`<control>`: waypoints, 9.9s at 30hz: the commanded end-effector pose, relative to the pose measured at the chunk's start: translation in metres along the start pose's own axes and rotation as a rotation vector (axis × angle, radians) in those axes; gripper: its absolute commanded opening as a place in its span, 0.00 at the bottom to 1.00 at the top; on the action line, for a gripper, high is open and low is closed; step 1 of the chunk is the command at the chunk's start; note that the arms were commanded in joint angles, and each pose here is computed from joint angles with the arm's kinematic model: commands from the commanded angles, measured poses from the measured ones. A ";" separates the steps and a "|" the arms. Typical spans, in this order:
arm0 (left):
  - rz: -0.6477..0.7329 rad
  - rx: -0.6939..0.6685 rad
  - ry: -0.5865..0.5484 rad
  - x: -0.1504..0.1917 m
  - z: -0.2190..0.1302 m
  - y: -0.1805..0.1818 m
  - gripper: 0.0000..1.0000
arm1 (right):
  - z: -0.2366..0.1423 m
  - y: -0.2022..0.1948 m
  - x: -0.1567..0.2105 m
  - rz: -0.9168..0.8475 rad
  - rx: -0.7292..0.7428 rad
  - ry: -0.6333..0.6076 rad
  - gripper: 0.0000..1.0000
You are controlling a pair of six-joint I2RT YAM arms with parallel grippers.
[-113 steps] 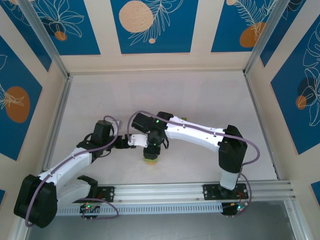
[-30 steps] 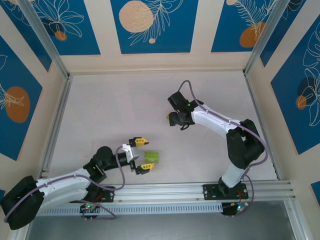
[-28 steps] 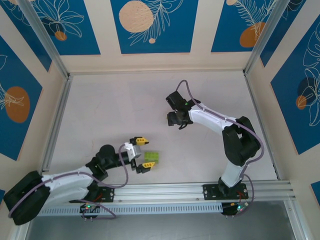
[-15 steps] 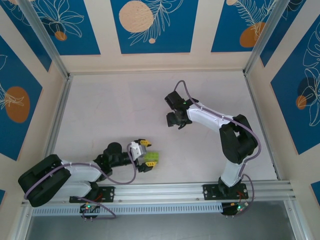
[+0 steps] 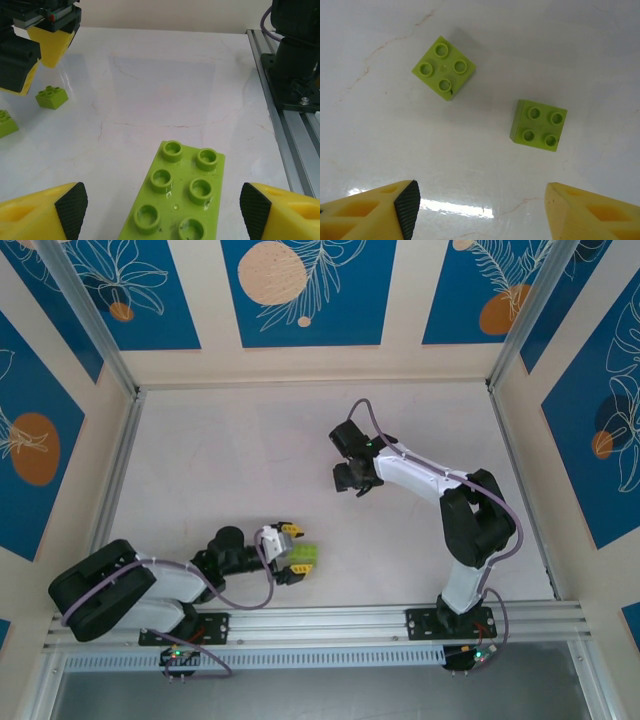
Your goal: Assemble a carrot with lego
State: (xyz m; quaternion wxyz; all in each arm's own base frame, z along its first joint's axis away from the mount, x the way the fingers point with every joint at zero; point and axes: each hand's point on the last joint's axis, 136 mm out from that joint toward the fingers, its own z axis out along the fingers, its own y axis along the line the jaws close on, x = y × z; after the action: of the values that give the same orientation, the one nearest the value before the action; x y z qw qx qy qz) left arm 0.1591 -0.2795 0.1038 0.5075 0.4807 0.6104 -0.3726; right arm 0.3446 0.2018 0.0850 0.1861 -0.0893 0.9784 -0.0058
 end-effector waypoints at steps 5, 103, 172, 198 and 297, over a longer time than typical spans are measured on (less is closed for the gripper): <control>-0.033 0.042 -0.052 -0.002 -0.007 0.004 0.81 | -0.016 0.004 -0.004 -0.015 -0.016 -0.019 0.68; -0.039 0.154 -0.003 0.002 0.004 -0.007 0.25 | 0.061 -0.038 -0.015 0.193 -0.063 0.078 0.48; -0.053 0.138 0.018 0.004 0.008 -0.002 0.22 | 0.074 -0.042 0.003 0.208 -0.095 0.155 0.46; -0.055 0.136 0.024 0.006 0.009 -0.001 0.22 | 0.070 -0.039 -0.002 0.205 -0.121 0.142 0.46; -0.054 0.128 0.038 0.007 0.010 0.001 0.21 | -0.129 0.101 0.126 0.127 -0.211 0.275 0.34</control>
State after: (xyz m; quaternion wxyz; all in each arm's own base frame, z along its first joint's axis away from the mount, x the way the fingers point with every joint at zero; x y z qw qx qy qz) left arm 0.1624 -0.2892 0.1027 0.4608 0.4971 0.6008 -0.4237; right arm 0.1650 0.2770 0.1564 0.0410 -0.0636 0.9913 0.1077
